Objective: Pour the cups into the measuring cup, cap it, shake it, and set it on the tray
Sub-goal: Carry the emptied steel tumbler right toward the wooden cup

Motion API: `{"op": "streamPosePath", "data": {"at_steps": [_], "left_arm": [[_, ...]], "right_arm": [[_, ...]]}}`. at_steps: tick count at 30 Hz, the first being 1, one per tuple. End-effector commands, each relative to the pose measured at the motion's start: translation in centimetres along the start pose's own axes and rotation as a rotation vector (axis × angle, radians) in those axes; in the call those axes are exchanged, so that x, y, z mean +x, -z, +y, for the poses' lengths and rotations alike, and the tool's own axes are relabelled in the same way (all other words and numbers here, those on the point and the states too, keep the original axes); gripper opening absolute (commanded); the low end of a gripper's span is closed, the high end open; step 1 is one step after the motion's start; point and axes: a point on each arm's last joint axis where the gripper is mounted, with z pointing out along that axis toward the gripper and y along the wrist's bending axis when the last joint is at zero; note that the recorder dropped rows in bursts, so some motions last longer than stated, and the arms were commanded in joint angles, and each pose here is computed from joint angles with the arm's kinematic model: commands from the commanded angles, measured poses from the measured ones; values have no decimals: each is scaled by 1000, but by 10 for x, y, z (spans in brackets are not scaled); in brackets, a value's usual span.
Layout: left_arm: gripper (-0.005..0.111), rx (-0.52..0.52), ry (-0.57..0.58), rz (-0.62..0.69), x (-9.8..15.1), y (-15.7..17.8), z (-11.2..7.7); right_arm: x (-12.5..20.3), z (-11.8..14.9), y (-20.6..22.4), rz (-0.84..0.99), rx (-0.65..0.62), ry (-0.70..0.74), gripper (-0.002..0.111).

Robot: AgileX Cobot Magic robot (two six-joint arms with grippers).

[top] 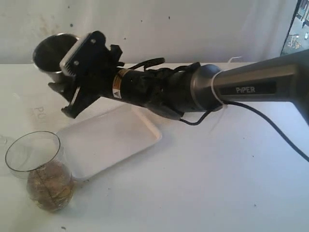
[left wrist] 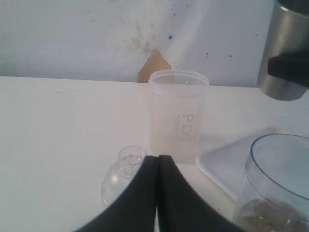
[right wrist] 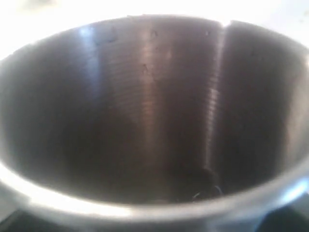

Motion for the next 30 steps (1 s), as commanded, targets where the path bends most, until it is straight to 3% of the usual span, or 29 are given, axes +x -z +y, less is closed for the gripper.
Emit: {"op": "streamPosePath", "data": {"at_steps": [1,7,13,20,30], "left_arm": [[0,6,3,0,1,0,0],[0,6,3,0,1,0,0],[0,6,3,0,1,0,0],[0,6,3,0,1,0,0],[0,6,3,0,1,0,0]], "right_arm": [[-17,-31,15,-33,83,-136,0],[-19,-54,42,35,164,-206,0],[-14,-70,88,-64,195,-298,0],[17,-80,138,-25,256,-349,0],[69,-73,171,69,233,-385,0]]}}
